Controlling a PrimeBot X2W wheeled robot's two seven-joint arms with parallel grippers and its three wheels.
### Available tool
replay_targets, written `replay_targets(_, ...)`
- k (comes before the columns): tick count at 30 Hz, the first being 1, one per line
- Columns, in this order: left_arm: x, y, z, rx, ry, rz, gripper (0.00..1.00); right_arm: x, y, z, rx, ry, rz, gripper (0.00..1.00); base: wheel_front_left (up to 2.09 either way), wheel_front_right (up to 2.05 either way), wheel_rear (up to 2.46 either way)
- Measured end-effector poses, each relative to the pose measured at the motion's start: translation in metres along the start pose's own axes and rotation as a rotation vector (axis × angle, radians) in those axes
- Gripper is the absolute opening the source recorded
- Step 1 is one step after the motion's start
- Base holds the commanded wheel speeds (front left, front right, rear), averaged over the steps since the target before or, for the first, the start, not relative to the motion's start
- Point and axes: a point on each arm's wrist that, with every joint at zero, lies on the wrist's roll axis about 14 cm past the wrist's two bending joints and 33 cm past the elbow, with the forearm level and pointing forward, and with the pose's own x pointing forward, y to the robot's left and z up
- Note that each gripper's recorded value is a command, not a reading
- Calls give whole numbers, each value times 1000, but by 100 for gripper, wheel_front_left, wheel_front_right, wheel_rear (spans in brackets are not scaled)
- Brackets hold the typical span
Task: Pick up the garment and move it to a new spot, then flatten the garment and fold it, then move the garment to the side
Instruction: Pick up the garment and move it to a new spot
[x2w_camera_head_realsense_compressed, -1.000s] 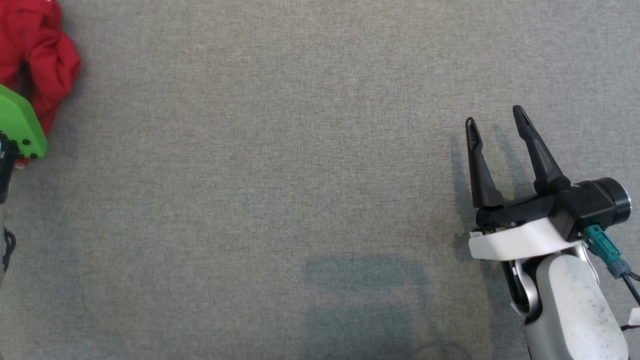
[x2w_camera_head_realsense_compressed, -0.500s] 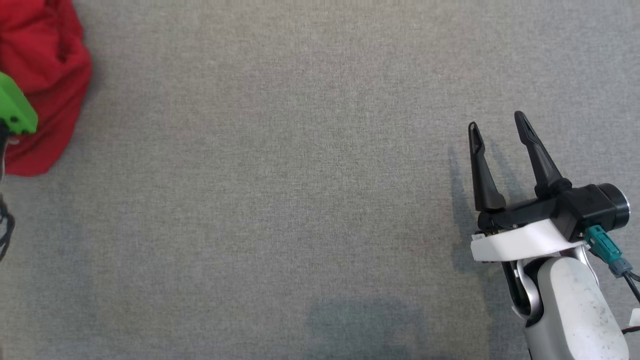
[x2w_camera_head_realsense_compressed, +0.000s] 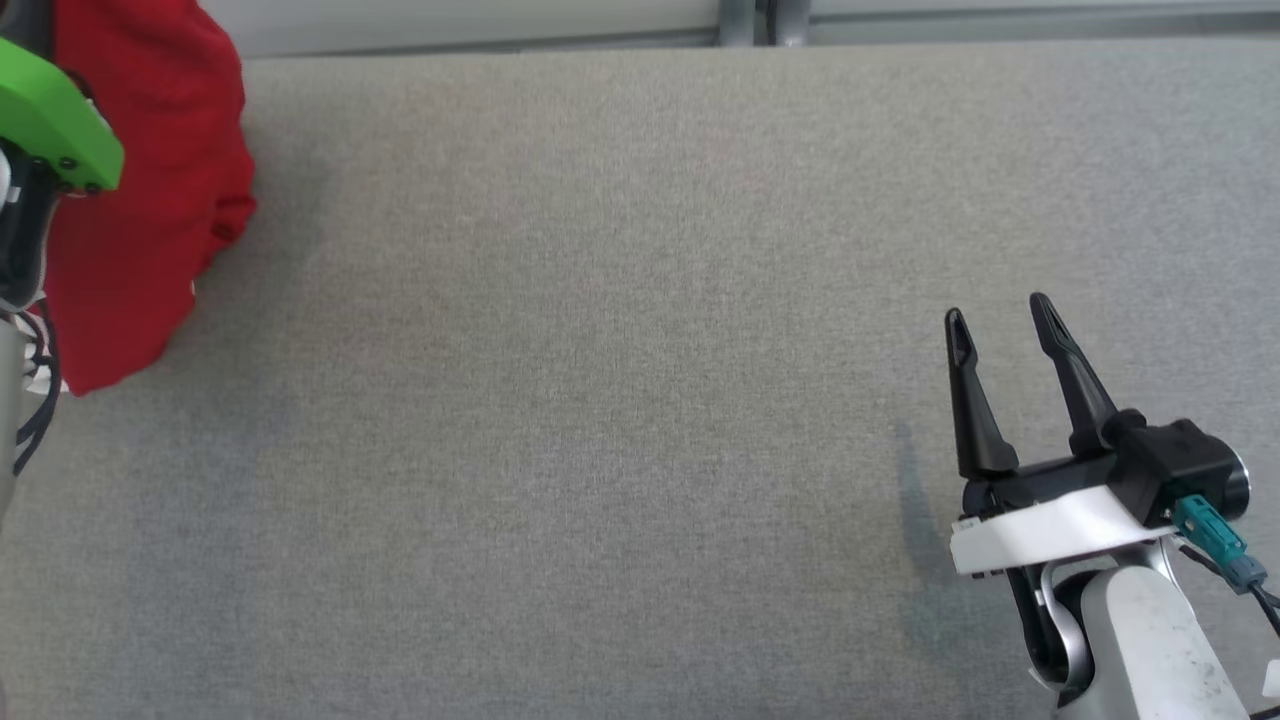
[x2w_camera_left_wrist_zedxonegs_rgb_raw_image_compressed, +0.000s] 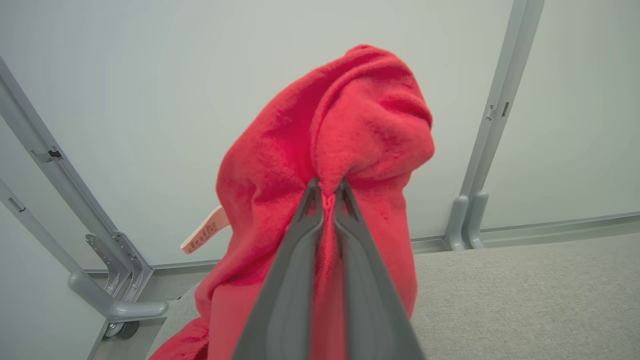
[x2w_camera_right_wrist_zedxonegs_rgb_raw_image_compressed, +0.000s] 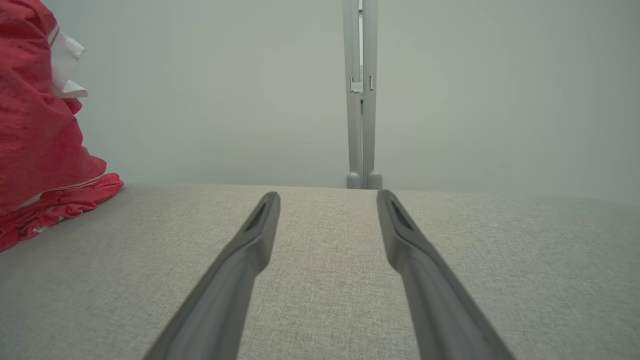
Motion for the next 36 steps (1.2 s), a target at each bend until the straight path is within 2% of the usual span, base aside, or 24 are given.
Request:
replay_targets(10,-25,-85,75,20,-171,-207,0,-36,-17,32,-18,-54,-72,100,0,0,0)
replay_targets(17,-31,-150,80,-54,-209,-326,0,-54,-33,46,-31,-84,-127,100,0,0,0)
replay_targets(18,-31,-150,80,-54,-209,-326,0,-54,-33,46,-31,-84,-127,100,0,0,0)
replay_targets(26,-39,-237,55,-152,-187,-513,0,-66,-48,49,-35,-87,-178,100,0,0,0)
replay_targets(30,-50,-275,70,-159,-251,-610,0,-73,-57,52,-43,-90,-210,100,0,0,0)
replay_targets(36,-77,-311,113,-174,-379,-712,0,-83,-63,57,-49,-100,-236,100,0,0,0)
